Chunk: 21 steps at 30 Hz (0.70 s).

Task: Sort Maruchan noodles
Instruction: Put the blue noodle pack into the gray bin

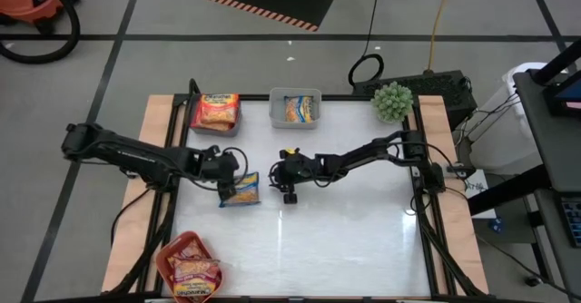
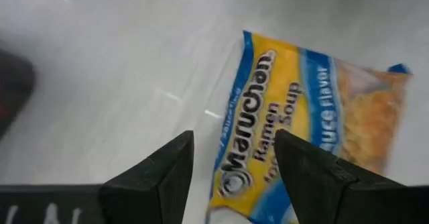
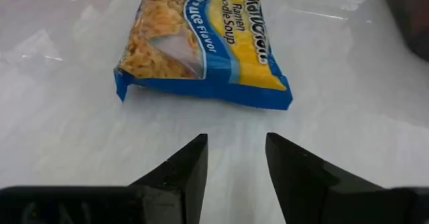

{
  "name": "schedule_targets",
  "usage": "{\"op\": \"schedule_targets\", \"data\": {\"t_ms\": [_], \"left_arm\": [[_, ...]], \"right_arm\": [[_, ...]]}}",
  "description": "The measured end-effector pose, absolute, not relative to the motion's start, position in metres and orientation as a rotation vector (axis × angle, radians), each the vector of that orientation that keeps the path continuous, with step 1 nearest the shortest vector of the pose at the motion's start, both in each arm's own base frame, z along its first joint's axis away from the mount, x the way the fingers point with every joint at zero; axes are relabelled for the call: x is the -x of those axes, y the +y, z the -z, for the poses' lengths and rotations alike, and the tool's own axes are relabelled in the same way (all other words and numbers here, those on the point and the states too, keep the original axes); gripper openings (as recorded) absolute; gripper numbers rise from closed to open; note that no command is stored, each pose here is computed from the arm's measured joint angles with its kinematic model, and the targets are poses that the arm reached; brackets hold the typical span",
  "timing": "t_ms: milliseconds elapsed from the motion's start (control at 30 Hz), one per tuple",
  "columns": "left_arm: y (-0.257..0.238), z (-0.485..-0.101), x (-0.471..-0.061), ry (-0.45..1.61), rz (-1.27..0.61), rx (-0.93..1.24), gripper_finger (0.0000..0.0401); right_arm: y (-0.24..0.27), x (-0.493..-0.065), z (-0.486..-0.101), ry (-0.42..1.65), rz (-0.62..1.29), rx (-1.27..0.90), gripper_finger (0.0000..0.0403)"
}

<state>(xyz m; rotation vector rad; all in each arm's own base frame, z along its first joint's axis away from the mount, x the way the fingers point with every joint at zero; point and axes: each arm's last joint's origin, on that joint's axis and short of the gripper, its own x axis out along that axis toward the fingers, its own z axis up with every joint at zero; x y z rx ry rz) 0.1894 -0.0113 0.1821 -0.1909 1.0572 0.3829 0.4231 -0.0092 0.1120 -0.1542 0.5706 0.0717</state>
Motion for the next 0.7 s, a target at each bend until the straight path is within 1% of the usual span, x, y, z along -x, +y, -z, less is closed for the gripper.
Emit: {"op": "schedule_targets", "data": {"t_ms": [100,167,267,400,500,600,700], "left_arm": [[-0.013,-0.195,-0.183,1.096,-0.424,0.217,0.0214],[-0.014,-0.198,-0.176,1.133,-0.444,0.216,0.0213],[-0.019,-0.193,-0.168,1.204,-0.404,0.21,0.0206],[-0.023,-0.177,-0.158,1.303,-0.362,0.241,0.0176],[-0.023,-0.168,-0.153,1.342,-0.361,0.266,0.0149],[-0.022,-0.161,-0.154,1.306,-0.361,0.29,0.0128],[-0.021,-0.155,-0.159,1.233,-0.307,0.269,0.0117]], "right_arm": [[-0.01,-0.419,-0.108,0.574,-0.046,0.152,0.0146],[-0.011,-0.416,-0.104,0.577,-0.044,0.149,0.0146],[-0.013,-0.412,-0.101,0.552,-0.027,0.134,0.0146],[-0.02,-0.412,-0.1,0.467,0.114,0.052,0.0146],[-0.021,-0.415,-0.099,0.407,0.126,0.0,0.0146],[-0.018,-0.416,-0.091,0.408,0.119,-0.006,0.0146],[-0.018,-0.416,-0.089,0.408,0.117,-0.009,0.0146]]}}
